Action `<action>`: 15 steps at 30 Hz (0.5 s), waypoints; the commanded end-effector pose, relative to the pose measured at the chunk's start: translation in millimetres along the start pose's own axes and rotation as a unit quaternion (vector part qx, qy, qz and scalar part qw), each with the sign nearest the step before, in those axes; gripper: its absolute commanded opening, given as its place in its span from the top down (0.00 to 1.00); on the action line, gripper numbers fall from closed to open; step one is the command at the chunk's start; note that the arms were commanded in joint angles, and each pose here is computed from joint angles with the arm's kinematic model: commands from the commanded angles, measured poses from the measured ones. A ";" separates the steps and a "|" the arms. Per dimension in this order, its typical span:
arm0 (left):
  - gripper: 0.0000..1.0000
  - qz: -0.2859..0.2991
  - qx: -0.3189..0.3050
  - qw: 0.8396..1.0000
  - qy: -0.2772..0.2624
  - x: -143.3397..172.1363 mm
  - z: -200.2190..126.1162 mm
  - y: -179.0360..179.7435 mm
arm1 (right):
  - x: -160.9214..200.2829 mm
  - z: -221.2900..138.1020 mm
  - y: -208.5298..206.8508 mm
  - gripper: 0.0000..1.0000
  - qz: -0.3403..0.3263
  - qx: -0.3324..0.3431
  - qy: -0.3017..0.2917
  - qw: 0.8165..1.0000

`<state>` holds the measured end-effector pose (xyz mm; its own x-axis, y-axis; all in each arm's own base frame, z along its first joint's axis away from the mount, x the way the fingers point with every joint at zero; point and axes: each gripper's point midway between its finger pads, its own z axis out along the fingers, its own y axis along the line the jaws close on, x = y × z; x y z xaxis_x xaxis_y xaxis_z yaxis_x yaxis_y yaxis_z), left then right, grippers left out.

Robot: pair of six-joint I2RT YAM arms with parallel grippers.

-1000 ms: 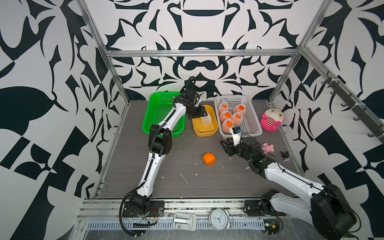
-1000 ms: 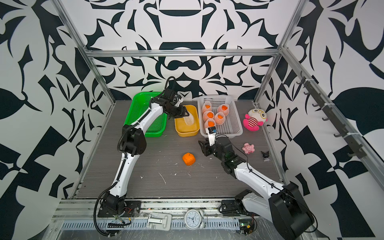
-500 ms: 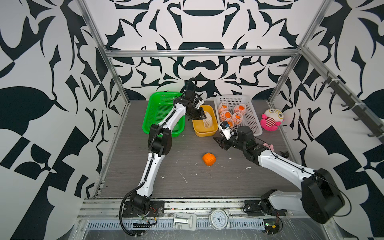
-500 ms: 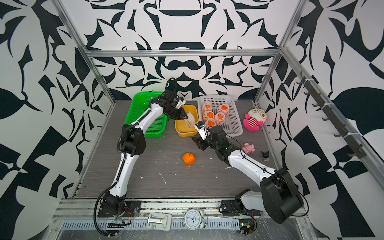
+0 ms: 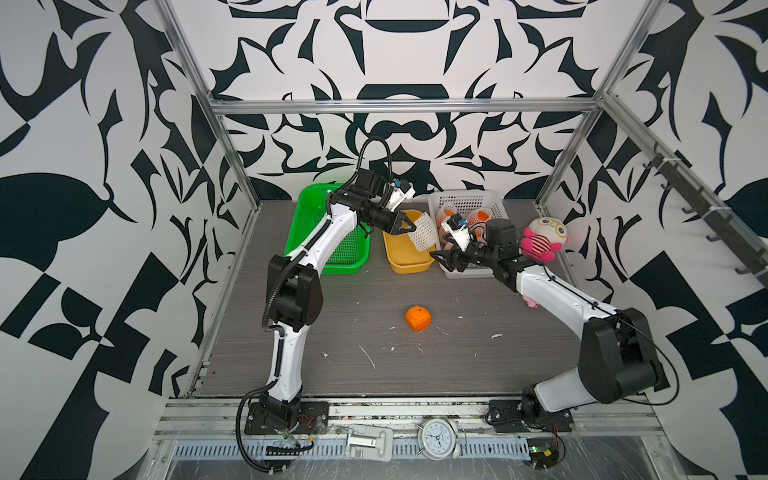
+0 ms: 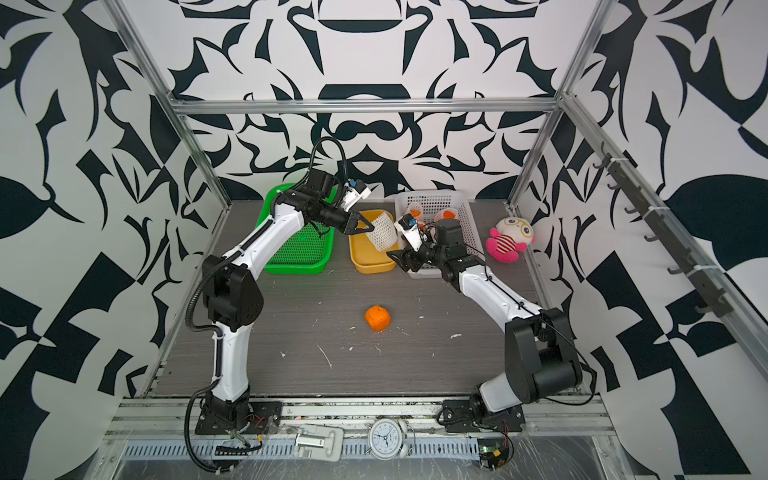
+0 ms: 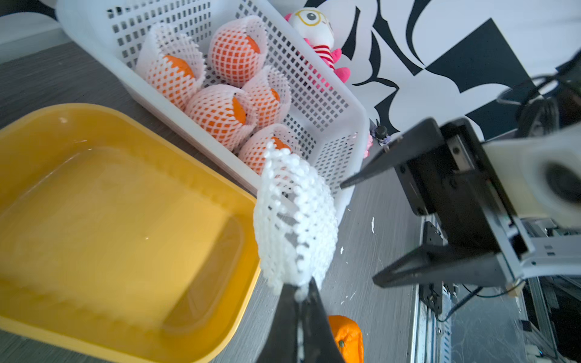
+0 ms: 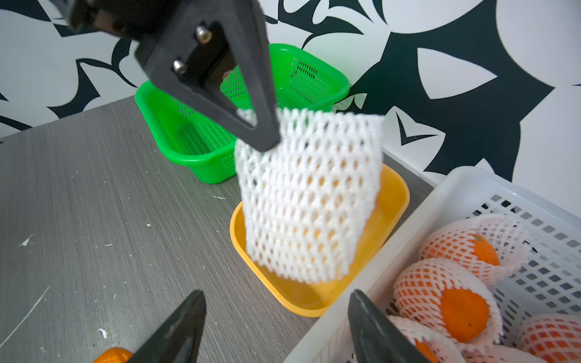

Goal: Remove foam nets from oranges
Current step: Place the foam net into the storage box.

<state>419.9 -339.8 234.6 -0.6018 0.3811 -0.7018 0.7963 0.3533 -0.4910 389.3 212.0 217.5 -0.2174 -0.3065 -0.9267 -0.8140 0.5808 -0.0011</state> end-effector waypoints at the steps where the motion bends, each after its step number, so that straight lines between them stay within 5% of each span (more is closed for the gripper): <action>1: 1.00 0.048 0.039 0.998 -0.011 0.9 -7.9 -17.0 | -29.7 -10.9 18.7 0.25 0.018 -0.055 -0.041 0.998; 15: 1.00 0.111 0.140 0.984 -0.025 13.6 -28.5 -68.0 | -40.1 -19.7 27.1 0.30 0.049 -0.128 -0.069 0.988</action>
<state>373.0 -337.7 253.3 -0.4625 0.3989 -0.7918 0.8820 0.1160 -0.4567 366.2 217.9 235.9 -0.2923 -0.1869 -0.9379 -0.8771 0.4434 0.1850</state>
